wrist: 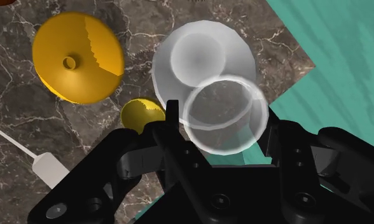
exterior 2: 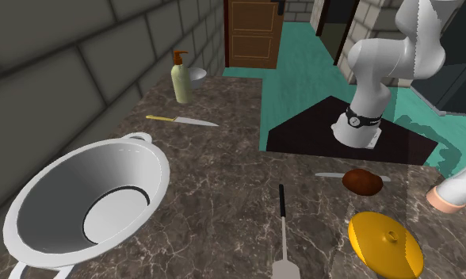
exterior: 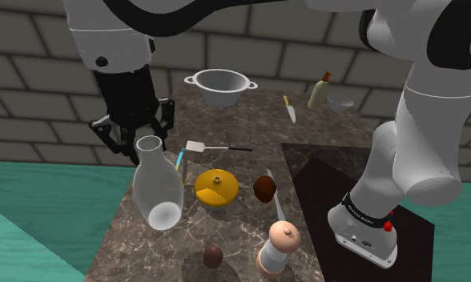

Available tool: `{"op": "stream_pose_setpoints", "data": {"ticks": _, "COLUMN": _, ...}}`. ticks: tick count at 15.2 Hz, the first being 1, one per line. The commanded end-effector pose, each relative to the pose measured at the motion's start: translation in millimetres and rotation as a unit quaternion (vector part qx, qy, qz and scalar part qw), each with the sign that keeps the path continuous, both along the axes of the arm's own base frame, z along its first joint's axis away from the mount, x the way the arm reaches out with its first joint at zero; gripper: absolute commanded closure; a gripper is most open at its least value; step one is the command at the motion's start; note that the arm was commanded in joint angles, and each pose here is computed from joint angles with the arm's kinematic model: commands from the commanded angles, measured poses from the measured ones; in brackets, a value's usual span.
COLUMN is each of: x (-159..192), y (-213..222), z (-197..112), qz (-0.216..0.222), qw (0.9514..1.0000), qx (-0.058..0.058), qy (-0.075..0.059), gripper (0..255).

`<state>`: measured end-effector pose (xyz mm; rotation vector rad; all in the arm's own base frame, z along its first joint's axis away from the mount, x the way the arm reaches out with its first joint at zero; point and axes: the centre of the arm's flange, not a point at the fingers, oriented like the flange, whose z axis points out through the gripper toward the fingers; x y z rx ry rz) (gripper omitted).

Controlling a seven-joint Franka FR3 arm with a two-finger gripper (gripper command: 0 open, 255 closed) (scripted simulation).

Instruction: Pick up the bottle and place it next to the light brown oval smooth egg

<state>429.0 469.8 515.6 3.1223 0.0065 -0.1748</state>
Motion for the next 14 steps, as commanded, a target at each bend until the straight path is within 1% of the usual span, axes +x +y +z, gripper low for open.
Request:
{"op": "stream_pose_setpoints", "data": {"ticks": 1, "x": 0, "y": -1, "z": -10, "qz": 0.000, "qw": 1.0000, "qx": 0.000, "qy": 0.000, "gripper": 255}}
{"op": "stream_pose_setpoints", "data": {"ticks": 14, "x": 0, "y": -1, "z": -78, "qz": 0.000, "qw": 1.0000, "qx": 0.000, "qy": 0.000, "gripper": 255}}
